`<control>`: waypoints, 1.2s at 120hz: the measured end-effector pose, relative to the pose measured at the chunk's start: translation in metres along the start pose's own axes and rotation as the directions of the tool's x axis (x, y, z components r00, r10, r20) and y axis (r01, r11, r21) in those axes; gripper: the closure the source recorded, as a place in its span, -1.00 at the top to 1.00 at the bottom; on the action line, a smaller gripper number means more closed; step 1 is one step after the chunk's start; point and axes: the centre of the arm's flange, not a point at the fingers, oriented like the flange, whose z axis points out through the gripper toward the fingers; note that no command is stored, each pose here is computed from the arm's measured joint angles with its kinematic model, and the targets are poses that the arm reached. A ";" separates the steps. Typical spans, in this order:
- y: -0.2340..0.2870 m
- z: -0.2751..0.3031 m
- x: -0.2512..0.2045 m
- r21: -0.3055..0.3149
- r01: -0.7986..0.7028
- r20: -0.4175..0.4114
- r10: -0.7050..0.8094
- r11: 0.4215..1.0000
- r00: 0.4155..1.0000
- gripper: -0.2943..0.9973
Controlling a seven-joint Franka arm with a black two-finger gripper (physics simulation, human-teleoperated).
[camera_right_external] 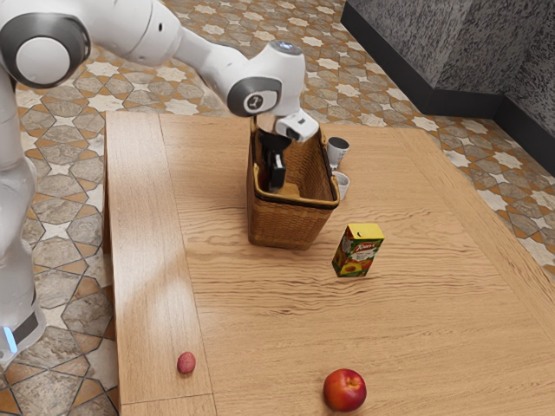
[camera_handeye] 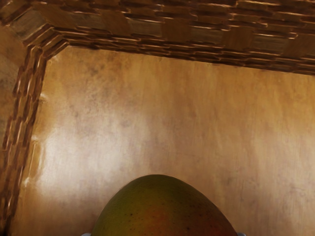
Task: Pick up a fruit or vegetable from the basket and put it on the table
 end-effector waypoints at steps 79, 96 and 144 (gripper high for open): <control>0.017 -0.232 0.072 0.246 -0.081 -0.244 0.142 0.966 0.959 -0.11; 0.137 -0.258 0.137 0.286 -0.243 -0.319 0.331 0.927 0.888 -0.11; 0.171 -0.210 0.195 0.333 -0.288 -0.369 0.405 0.898 0.836 -0.09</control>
